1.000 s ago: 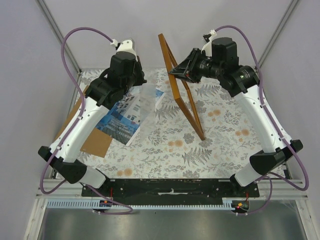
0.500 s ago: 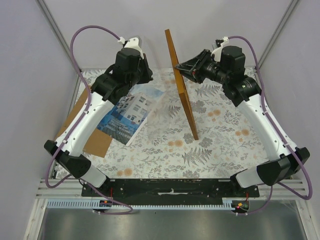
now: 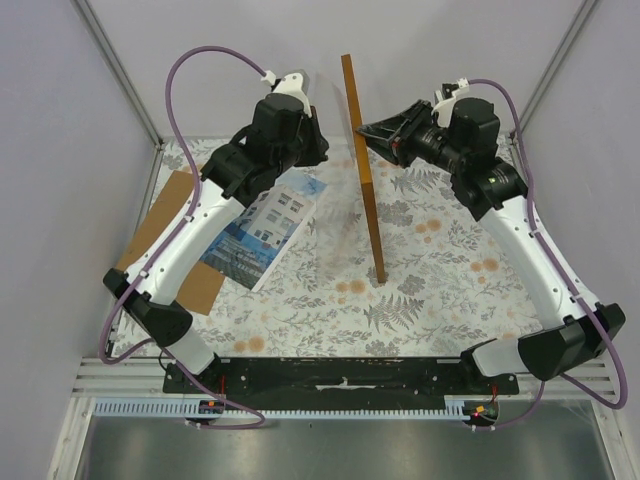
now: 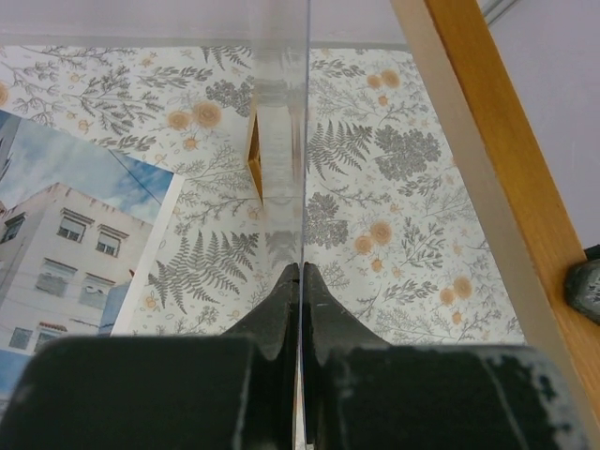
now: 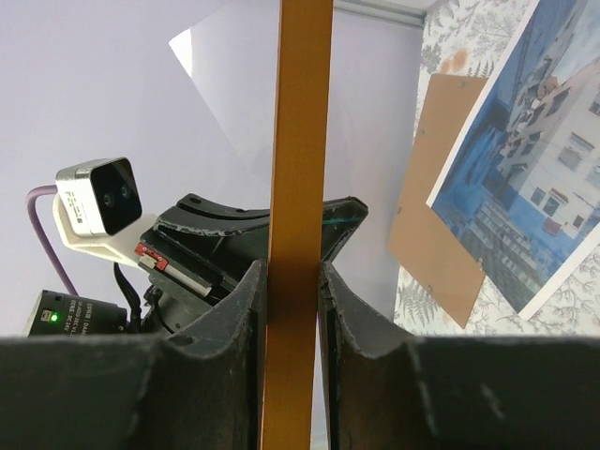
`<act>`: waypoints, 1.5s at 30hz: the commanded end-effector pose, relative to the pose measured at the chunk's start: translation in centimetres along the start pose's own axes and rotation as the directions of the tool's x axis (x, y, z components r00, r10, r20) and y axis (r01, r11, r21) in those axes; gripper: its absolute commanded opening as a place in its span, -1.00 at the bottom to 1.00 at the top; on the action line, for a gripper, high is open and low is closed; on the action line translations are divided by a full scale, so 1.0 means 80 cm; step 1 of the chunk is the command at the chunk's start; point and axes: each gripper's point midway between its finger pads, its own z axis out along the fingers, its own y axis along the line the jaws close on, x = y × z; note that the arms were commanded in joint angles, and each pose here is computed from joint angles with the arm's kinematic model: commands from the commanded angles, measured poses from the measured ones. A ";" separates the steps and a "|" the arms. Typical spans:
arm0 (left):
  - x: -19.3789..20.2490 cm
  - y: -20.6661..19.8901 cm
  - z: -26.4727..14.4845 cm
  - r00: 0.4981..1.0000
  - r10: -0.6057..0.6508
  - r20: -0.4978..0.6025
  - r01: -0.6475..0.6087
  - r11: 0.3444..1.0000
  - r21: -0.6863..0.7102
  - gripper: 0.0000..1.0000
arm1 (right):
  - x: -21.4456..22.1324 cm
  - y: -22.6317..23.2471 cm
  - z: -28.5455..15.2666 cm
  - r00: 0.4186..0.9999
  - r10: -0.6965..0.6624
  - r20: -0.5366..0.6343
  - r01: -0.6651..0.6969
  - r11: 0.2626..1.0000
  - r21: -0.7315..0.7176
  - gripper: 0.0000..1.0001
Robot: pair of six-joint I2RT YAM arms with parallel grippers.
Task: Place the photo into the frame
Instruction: Turn over the frame body at the center of the board.
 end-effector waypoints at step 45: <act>0.004 -0.156 -0.014 0.995 0.061 0.073 -0.076 0.973 0.216 -0.96 | -0.049 -0.037 -0.073 0.966 -0.259 0.016 0.243 0.924 0.294 0.07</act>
